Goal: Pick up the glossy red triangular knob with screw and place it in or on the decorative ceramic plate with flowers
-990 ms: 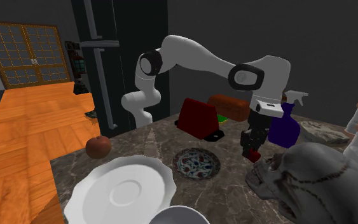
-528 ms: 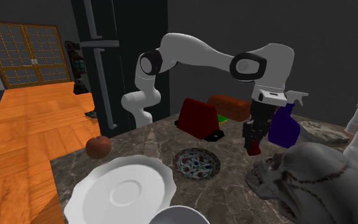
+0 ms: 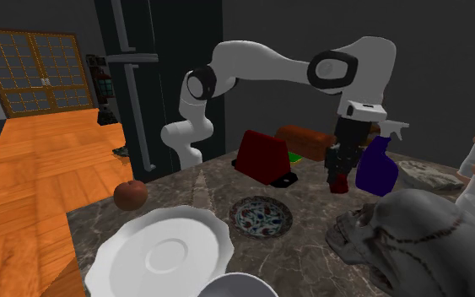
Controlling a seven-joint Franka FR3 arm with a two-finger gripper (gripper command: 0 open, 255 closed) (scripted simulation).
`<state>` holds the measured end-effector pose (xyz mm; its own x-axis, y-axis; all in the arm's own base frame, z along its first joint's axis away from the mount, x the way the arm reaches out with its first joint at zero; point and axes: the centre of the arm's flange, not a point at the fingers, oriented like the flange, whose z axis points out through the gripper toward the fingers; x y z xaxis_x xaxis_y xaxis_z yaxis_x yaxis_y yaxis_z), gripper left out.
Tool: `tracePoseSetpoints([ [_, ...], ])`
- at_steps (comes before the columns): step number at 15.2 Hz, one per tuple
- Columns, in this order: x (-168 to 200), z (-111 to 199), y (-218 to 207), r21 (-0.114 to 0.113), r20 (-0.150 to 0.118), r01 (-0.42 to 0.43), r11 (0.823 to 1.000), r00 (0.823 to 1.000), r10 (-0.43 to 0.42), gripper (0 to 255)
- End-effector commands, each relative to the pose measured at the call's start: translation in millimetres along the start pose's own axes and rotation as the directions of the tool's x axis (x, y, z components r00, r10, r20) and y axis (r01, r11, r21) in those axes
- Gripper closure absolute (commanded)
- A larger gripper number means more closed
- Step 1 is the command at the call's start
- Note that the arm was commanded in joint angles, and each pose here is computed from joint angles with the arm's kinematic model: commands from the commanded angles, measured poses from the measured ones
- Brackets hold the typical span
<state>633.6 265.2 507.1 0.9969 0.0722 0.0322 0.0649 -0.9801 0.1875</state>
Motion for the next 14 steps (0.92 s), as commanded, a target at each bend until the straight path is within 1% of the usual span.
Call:
tracePoseSetpoints([
  [1, -4.8, -3.1, 13.8, 0.0, 0.0, 0.0, 1.0, 1.0, 0.0, 255],
  [14, -71.7, 28.2, 168.7, 0.0, 0.0, 0.0, 1.0, 1.0, 0.0, 255],
])
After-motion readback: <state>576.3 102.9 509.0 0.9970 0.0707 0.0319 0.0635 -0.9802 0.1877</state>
